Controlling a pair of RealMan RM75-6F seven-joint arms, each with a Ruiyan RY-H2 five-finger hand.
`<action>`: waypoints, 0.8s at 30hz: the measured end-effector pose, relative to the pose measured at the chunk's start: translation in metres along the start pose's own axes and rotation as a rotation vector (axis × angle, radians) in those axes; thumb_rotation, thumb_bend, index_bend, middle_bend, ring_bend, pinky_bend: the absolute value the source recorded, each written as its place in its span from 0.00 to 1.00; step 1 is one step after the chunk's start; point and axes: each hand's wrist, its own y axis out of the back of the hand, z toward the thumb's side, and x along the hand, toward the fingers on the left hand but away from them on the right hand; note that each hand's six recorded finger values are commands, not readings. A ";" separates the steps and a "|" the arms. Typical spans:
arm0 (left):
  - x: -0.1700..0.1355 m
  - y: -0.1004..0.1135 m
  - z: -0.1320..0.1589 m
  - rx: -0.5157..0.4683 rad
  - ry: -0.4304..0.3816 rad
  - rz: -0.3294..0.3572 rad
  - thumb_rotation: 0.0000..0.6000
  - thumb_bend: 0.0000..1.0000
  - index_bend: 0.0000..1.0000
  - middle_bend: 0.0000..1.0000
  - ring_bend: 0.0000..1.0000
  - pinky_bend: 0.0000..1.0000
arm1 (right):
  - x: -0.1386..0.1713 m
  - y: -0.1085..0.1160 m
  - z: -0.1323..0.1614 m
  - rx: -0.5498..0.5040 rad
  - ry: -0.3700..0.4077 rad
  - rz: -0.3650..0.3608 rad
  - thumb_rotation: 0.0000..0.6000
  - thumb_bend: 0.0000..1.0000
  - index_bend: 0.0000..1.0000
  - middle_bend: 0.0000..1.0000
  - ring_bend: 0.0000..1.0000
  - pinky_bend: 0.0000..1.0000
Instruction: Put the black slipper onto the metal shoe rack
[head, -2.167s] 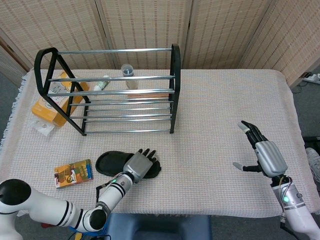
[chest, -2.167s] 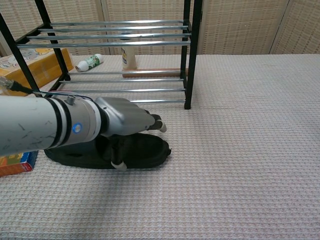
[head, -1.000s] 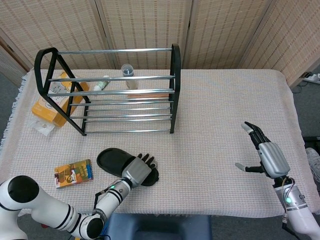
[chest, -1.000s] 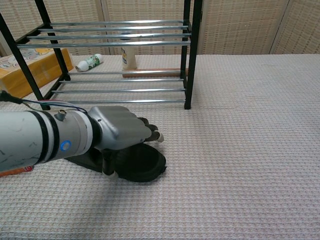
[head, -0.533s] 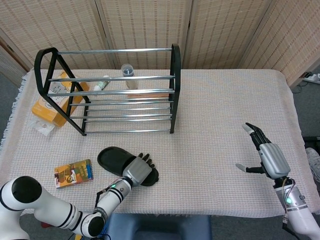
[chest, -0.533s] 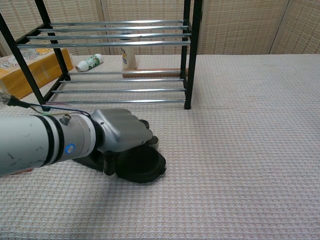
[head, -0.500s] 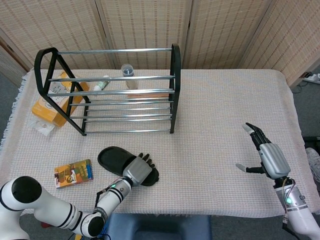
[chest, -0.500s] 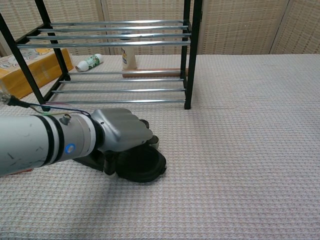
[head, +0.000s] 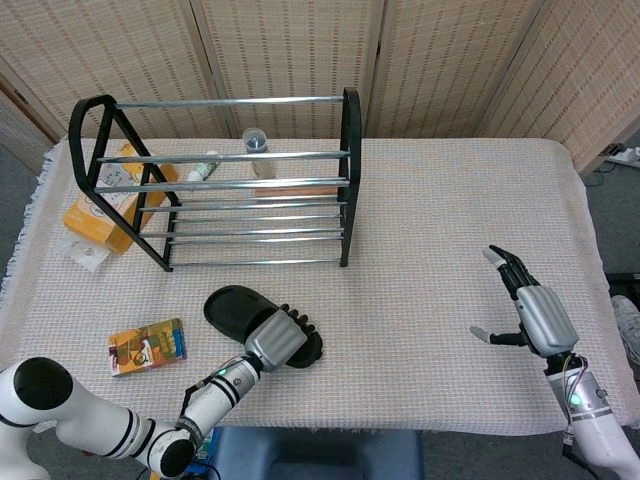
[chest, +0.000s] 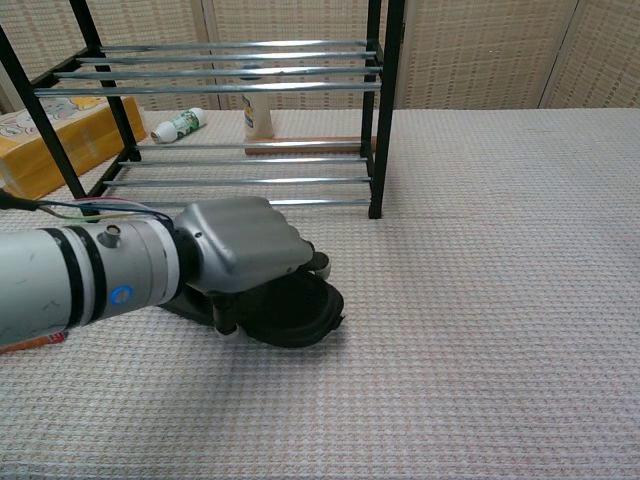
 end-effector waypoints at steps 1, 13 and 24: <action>-0.002 0.001 0.000 0.015 -0.003 0.010 1.00 0.23 0.51 0.47 0.32 0.37 | 0.000 0.000 0.000 0.000 0.000 0.001 1.00 0.04 0.00 0.00 0.01 0.21; -0.012 0.019 -0.002 0.268 -0.057 0.161 1.00 0.23 0.52 0.47 0.32 0.37 | 0.002 0.003 0.003 0.005 0.001 -0.011 1.00 0.04 0.00 0.00 0.01 0.21; 0.014 0.017 -0.034 0.475 -0.106 0.230 1.00 0.23 0.50 0.47 0.32 0.37 | 0.008 0.008 0.002 0.014 -0.014 -0.031 1.00 0.04 0.00 0.00 0.01 0.21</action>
